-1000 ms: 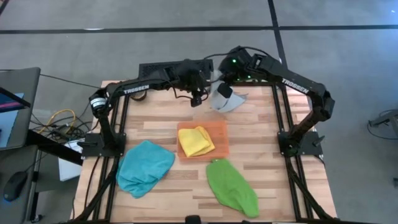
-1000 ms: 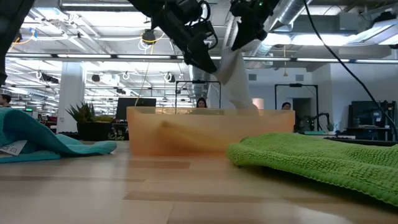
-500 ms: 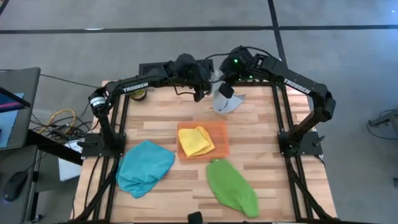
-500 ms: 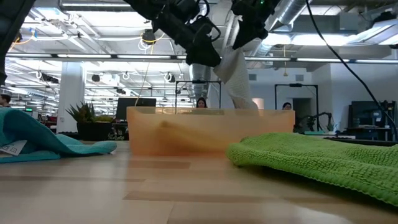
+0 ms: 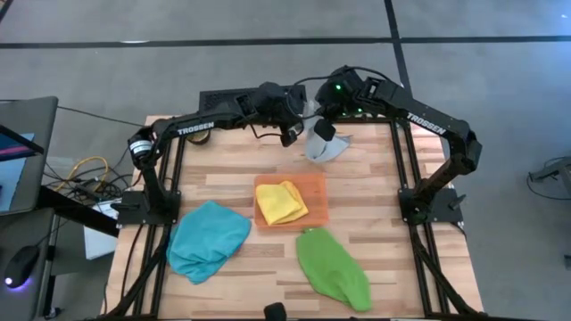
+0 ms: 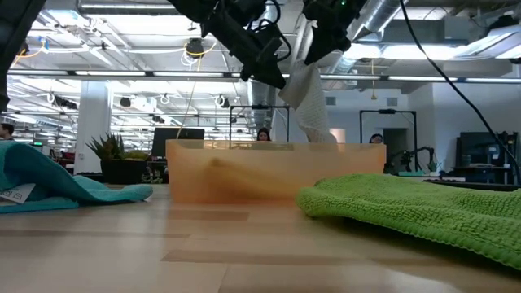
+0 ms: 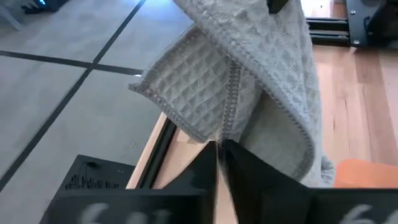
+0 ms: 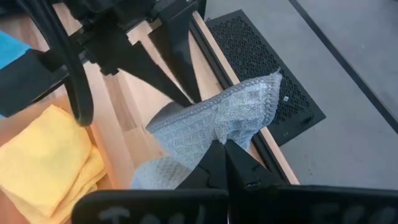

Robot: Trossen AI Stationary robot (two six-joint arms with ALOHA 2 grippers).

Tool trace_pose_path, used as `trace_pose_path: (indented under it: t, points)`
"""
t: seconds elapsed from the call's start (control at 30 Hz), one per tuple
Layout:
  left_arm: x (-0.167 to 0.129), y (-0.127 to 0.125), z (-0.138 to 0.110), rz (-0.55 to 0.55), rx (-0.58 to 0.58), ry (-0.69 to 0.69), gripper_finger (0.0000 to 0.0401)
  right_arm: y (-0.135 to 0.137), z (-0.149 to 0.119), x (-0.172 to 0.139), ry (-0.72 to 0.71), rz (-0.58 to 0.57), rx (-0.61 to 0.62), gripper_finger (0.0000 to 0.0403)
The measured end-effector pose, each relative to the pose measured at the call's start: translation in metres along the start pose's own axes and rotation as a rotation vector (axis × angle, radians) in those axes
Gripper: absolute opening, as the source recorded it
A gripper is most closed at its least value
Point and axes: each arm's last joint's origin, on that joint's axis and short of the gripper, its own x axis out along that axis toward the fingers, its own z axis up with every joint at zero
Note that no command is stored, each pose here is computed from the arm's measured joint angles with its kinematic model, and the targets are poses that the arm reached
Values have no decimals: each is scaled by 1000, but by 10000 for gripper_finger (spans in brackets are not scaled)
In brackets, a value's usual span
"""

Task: Sort microfiber towel by color & place in baskets
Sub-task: Fold the gray towel

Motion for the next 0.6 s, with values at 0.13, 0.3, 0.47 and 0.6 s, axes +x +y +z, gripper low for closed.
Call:
trace_pose_path:
  t: [0.13,0.3,0.47,0.6]
  points:
    - [0,5,-1,40,-15,8,5,0,-2,0,19,3,-1,2]
    - [-1,8,-1,56,-42,6,1,1,-7,0,67,11,-10,2]
    - [-1,10,-1,57,-69,4,0,1,-9,0,95,15,-11,4]
    - [-1,9,-1,46,-92,5,0,2,-11,0,111,18,-12,13]
